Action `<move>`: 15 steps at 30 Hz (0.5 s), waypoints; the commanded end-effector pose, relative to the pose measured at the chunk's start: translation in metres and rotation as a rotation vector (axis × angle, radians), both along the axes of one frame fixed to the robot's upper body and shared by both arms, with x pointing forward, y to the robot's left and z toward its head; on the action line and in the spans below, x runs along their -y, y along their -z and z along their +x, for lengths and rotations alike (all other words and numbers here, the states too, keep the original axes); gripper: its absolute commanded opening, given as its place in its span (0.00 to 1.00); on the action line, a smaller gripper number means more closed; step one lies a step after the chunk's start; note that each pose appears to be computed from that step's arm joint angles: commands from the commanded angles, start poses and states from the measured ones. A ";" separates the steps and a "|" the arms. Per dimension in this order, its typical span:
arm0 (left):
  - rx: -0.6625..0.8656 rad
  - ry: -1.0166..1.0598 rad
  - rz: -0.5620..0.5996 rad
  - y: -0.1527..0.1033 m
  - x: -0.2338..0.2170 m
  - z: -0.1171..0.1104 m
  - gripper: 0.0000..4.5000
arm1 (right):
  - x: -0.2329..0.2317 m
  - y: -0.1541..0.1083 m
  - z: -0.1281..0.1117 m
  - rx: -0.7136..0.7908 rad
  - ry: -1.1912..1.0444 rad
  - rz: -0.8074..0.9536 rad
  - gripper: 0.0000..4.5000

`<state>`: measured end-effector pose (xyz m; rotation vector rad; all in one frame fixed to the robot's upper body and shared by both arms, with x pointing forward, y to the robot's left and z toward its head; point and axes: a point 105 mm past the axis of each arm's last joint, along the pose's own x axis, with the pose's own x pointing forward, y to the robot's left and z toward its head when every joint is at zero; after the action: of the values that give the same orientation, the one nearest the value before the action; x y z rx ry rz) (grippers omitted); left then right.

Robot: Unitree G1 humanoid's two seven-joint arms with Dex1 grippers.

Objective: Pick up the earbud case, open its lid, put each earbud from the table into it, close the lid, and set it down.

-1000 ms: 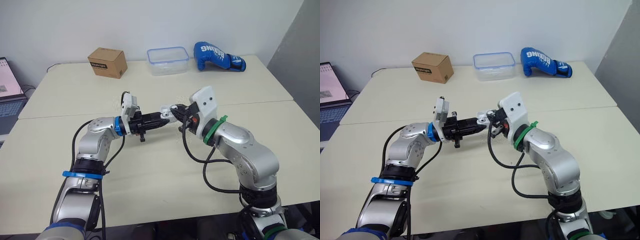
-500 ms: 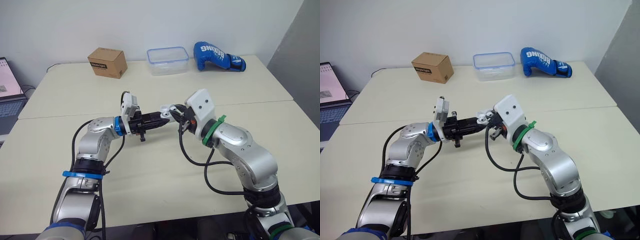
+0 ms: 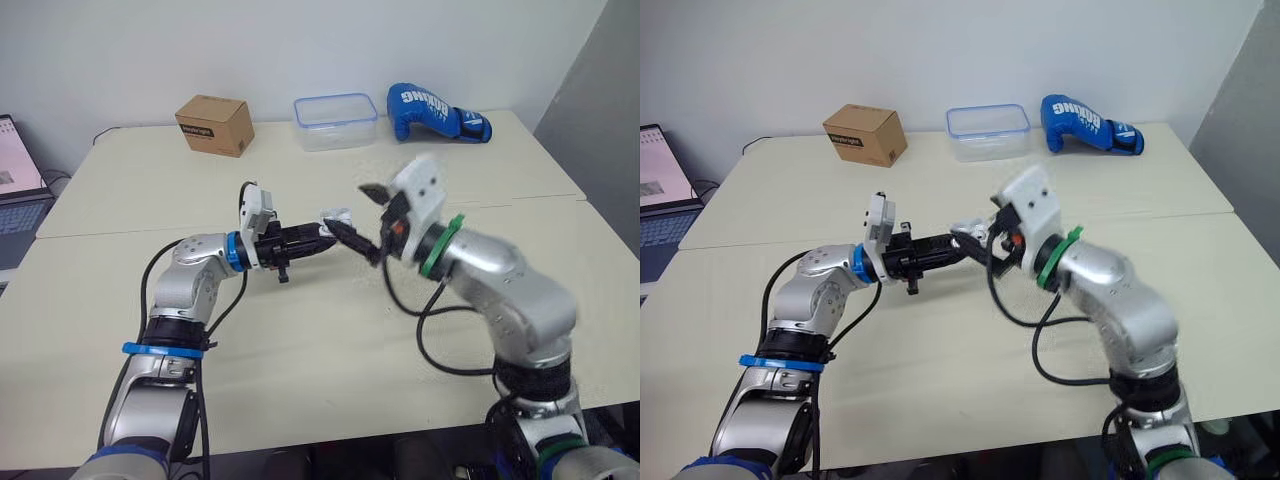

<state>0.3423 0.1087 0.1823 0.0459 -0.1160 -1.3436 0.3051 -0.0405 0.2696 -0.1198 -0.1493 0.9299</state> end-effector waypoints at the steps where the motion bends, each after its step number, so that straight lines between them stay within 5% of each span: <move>1: 0.048 0.027 -0.007 -0.014 -0.003 -0.007 0.17 | 0.010 -0.025 -0.001 -0.018 -0.075 0.046 0.66; 9: 0.048 0.072 -0.026 -0.020 0.006 -0.020 0.17 | 0.016 0.000 0.035 -0.043 -0.123 -0.202 0.00; 15: 0.041 0.089 -0.034 -0.023 0.011 -0.029 0.17 | 0.006 0.033 0.043 -0.060 -0.241 -0.348 0.00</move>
<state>0.3189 0.0994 0.1922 0.0324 -0.1235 -1.4136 0.3510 -0.0518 0.2227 -0.3518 0.1216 1.1538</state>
